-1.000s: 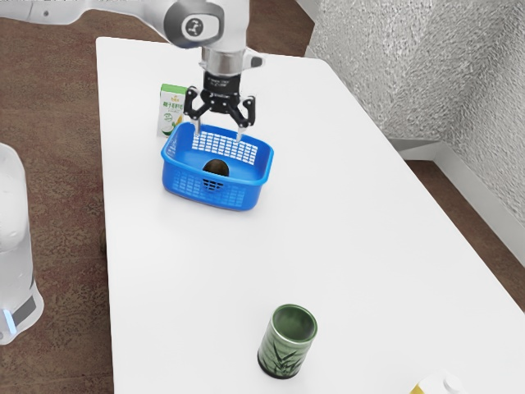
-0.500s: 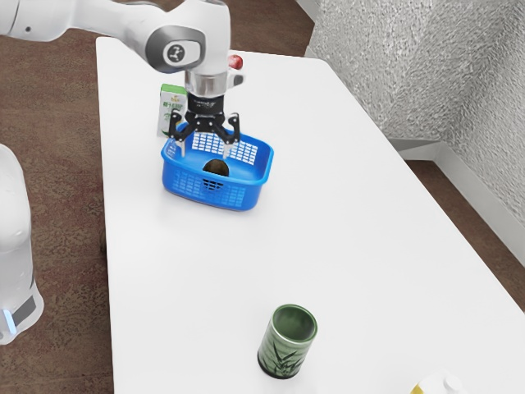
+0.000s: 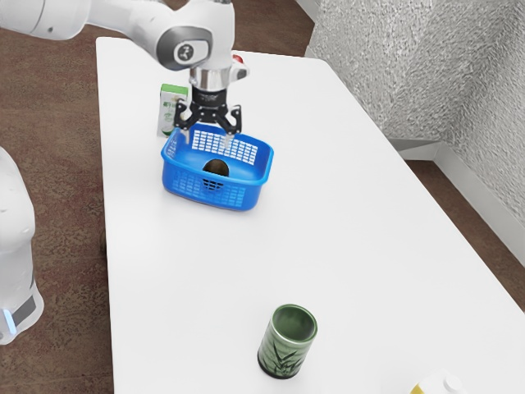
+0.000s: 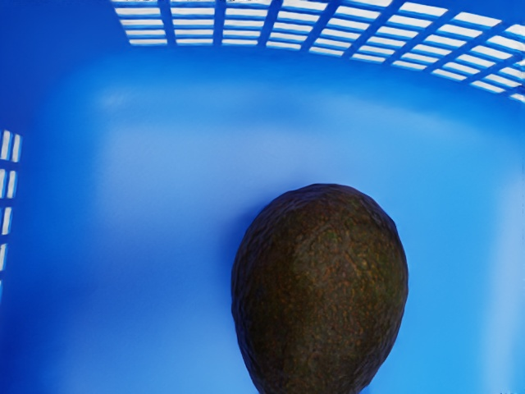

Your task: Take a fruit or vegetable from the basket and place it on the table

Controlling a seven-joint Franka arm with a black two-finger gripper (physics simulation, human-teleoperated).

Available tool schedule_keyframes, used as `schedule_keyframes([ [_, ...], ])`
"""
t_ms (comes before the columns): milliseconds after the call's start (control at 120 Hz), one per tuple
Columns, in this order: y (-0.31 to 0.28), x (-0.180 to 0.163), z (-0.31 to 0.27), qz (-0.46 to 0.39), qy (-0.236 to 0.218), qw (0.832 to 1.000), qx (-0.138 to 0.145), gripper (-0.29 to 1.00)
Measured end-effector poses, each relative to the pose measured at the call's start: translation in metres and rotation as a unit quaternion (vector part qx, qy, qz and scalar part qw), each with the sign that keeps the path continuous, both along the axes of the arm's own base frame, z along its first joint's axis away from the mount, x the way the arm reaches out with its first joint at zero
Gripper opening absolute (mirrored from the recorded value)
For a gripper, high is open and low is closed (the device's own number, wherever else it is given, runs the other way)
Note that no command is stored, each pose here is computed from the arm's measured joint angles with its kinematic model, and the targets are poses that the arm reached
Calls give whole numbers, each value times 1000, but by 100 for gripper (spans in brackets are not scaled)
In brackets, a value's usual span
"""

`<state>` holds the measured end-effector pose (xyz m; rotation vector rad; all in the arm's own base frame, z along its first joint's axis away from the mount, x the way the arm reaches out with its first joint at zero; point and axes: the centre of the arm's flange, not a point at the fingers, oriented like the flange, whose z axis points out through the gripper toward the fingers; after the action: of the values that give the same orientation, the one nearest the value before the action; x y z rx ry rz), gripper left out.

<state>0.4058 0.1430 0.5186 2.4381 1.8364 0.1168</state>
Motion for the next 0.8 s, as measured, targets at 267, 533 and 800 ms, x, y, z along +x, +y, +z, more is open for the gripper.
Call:
schedule_keyframes([
  [267, 0, 12, -12, -39, -3, 999, 6, 69],
  [533, 1, 24, -37, -58, 3, 998, -4, 69],
  [800, 3, 33, -63, -62, 11, 998, -23, 68],
])
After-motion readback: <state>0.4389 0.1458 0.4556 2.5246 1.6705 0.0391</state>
